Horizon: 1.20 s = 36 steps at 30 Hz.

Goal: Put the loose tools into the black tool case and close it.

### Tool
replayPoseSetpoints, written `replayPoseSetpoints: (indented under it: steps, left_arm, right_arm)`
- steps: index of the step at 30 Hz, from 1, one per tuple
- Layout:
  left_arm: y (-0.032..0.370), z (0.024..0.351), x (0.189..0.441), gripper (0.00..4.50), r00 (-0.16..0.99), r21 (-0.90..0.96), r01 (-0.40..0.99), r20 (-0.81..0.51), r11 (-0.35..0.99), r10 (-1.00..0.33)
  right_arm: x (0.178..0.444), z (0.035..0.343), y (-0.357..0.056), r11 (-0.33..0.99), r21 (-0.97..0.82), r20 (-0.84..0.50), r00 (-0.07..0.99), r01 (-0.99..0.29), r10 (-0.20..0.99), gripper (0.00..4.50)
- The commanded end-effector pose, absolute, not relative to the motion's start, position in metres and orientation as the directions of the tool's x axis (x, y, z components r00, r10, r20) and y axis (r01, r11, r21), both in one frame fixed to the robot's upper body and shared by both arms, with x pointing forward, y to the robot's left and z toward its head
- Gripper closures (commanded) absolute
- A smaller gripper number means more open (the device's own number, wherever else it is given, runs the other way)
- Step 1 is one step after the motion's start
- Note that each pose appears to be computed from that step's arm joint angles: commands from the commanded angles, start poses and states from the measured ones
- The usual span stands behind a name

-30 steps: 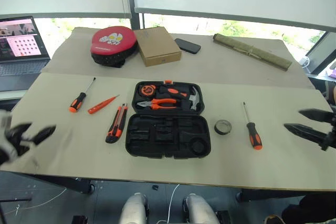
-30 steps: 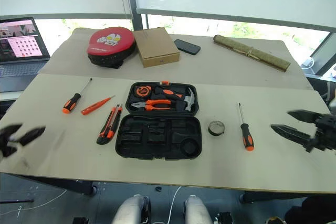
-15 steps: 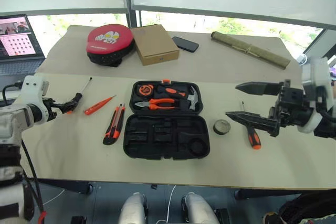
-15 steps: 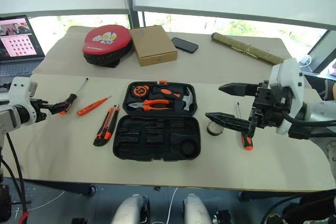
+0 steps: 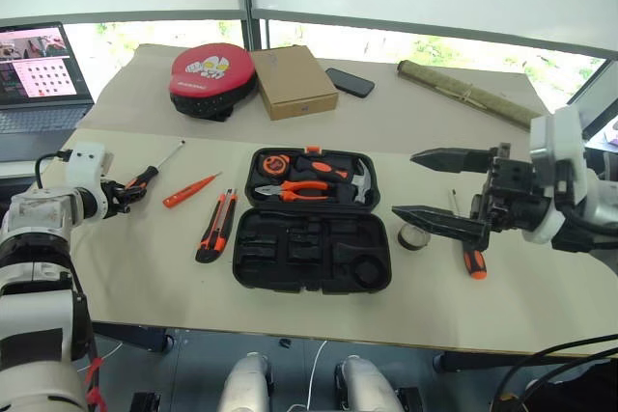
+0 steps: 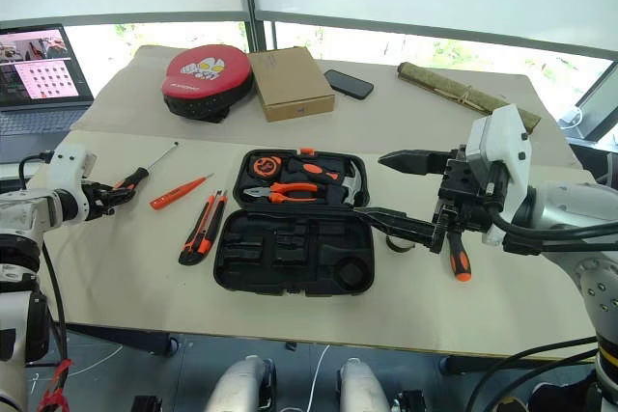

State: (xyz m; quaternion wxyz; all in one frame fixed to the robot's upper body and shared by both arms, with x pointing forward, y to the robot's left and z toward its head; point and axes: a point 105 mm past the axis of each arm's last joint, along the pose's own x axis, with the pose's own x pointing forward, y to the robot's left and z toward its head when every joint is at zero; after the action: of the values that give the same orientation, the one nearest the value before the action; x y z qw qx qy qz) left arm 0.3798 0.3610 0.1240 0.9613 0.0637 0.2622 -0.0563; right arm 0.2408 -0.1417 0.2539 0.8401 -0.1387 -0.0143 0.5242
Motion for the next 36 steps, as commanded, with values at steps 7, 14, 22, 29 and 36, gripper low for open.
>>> replayPoseSetpoints:
  steps: [7,14,22,29,36]
  left_arm:
    - [0.328,0.201,0.401,3.62,0.939,0.271,0.322,-0.211,0.907,-0.27]
    - [0.227,0.244,0.377,3.62,0.661,0.36,0.733,-0.173,0.578,-0.73]
    - [0.155,0.182,0.338,3.62,0.257,0.341,0.937,-0.538,0.071,-0.803]
    - [0.14,0.15,0.351,3.62,0.247,0.372,0.928,-0.6,0.008,-0.761]
    - [0.128,0.139,0.362,3.62,0.277,0.411,0.912,-0.592,0.013,-0.757]
  right_arm:
    - [0.235,0.245,-0.162,0.49,-0.228,-0.124,0.524,-0.841,0.842,0.0]
    - [0.228,0.222,-0.176,0.544,-0.192,-0.191,0.575,-0.817,0.795,0.0]
    - [0.222,0.213,-0.18,0.594,-0.202,-0.198,0.626,-0.779,0.754,0.0]
    - [0.219,0.21,-0.183,0.645,-0.2,-0.183,0.675,-0.738,0.715,0.0]
    - [0.217,0.206,-0.186,0.674,-0.207,-0.187,0.705,-0.709,0.684,0.0]
